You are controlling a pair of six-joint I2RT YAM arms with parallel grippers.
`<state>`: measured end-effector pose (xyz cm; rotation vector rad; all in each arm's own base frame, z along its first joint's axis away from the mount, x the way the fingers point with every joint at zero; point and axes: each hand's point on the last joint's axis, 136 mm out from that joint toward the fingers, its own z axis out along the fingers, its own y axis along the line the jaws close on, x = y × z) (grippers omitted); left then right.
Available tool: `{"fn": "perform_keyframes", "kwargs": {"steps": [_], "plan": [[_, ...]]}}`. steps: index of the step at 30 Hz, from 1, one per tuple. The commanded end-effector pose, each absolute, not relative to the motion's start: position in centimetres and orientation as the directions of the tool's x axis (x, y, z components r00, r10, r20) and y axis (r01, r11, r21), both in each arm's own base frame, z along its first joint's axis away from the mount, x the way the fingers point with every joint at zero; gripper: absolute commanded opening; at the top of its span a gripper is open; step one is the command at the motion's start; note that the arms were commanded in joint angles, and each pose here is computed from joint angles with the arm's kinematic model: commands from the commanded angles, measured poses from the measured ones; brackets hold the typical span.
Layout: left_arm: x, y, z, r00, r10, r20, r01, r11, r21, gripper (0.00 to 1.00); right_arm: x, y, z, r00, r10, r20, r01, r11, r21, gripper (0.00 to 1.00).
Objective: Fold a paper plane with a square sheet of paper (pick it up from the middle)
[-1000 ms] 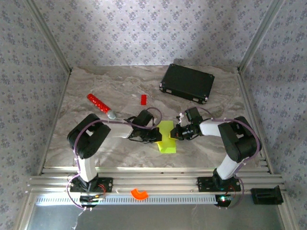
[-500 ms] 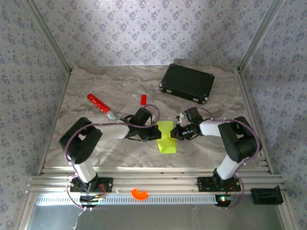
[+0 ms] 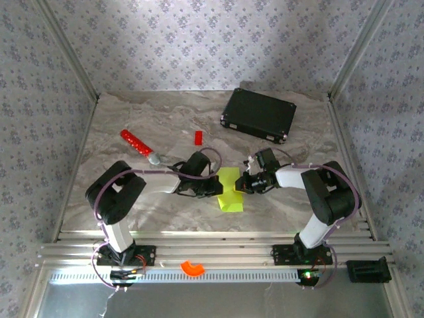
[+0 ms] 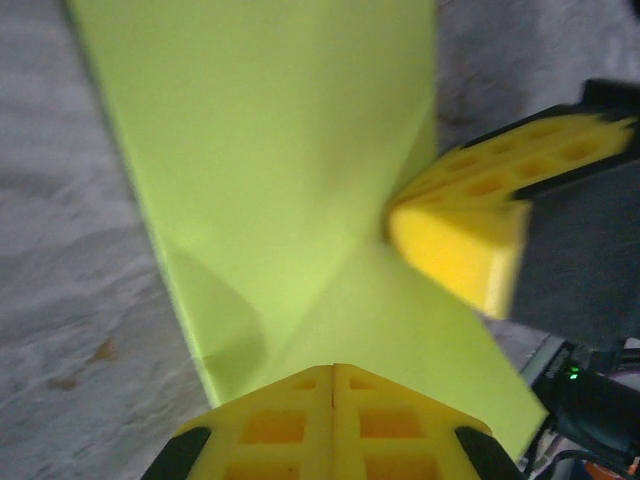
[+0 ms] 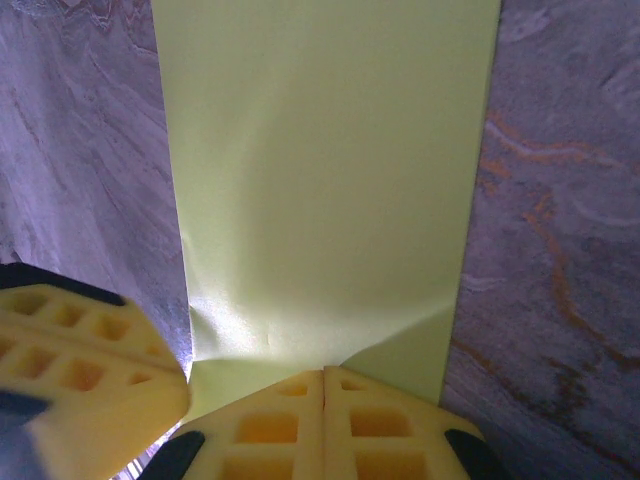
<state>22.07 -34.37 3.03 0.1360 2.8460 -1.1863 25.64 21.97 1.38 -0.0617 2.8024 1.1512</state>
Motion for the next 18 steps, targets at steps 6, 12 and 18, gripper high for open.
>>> {"fn": "perform_keyframes", "kwargs": {"steps": [6, 12, 18], "plan": [[20.8, -32.8, 0.3, -0.998, 0.052, -0.041, 0.066, 0.745, -0.663, 0.0, 22.6, 17.2, -4.1, -0.998, 0.064, 0.009, 0.06, 0.878, 0.475, 0.0], [21.5, -33.5, 2.7, -0.995, 0.058, -0.084, 0.1, 0.724, -0.683, 0.0, 22.6, 17.2, -4.1, -0.998, 0.062, 0.008, 0.059, 0.879, 0.474, 0.0], [22.0, -34.1, 5.2, -0.99, 0.06, -0.127, 0.133, 0.7, -0.702, 0.0, 22.6, 17.2, -4.1, -0.998, 0.062, 0.006, 0.057, 0.88, 0.472, 0.0]]}}
